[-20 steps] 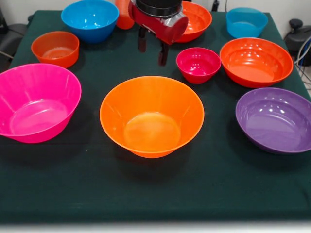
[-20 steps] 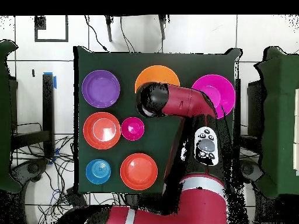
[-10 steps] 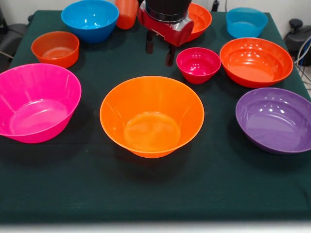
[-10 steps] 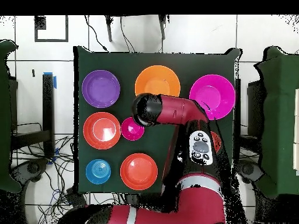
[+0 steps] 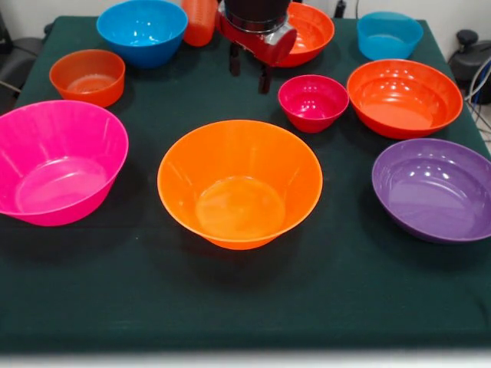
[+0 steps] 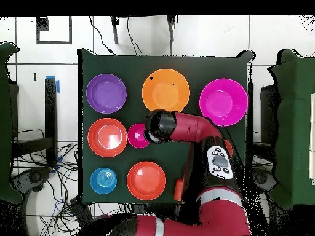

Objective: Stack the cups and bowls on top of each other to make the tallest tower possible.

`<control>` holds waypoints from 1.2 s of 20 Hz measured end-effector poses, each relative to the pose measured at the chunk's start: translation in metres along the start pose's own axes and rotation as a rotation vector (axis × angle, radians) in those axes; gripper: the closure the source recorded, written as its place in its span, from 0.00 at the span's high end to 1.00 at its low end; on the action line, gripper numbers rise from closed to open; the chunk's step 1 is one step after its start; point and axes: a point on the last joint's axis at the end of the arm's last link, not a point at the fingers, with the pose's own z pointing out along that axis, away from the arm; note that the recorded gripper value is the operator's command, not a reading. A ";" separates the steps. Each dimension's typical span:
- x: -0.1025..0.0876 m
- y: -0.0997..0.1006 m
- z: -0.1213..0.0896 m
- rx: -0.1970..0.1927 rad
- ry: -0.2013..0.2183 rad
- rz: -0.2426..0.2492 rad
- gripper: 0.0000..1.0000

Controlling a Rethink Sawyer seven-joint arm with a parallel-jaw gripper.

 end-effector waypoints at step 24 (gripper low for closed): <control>0.047 -0.043 0.025 0.056 0.069 -0.024 1.00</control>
